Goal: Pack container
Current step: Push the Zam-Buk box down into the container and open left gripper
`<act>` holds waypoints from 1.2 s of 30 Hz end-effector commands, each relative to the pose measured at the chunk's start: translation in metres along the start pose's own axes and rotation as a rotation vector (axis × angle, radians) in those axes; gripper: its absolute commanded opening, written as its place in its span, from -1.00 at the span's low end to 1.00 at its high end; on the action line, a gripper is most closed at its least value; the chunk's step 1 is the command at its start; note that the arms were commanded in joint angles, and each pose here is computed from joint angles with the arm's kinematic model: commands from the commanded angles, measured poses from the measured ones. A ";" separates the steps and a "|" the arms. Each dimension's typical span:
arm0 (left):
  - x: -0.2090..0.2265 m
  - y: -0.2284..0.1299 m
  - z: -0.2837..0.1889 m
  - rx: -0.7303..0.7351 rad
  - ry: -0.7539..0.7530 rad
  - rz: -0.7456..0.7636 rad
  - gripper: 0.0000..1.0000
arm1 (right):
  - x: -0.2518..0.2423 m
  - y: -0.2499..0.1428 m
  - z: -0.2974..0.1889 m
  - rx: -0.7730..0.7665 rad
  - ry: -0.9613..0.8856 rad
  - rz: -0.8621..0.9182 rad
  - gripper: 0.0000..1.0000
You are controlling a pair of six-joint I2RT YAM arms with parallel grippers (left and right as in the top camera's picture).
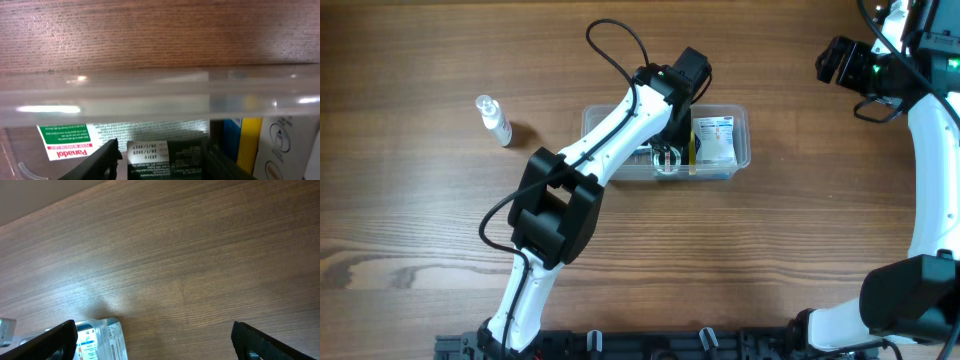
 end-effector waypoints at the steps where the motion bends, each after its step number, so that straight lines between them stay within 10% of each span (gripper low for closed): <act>1: -0.004 -0.007 0.004 0.007 0.025 0.034 0.05 | 0.001 0.002 -0.001 -0.006 -0.005 0.010 0.99; 36: -0.003 -0.017 -0.004 0.032 0.049 0.052 0.03 | 0.001 0.002 -0.001 -0.006 -0.004 0.010 0.99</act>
Point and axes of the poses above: each gripper's point midway between its finger pads, its own z axis out along the fingers, its own x axis along the line the jaws close on, y = z × x, the point moved 10 cm from there along -z, back along the fingers, and after that the axes turned 12 degrees about -z, right-handed, at the moved point
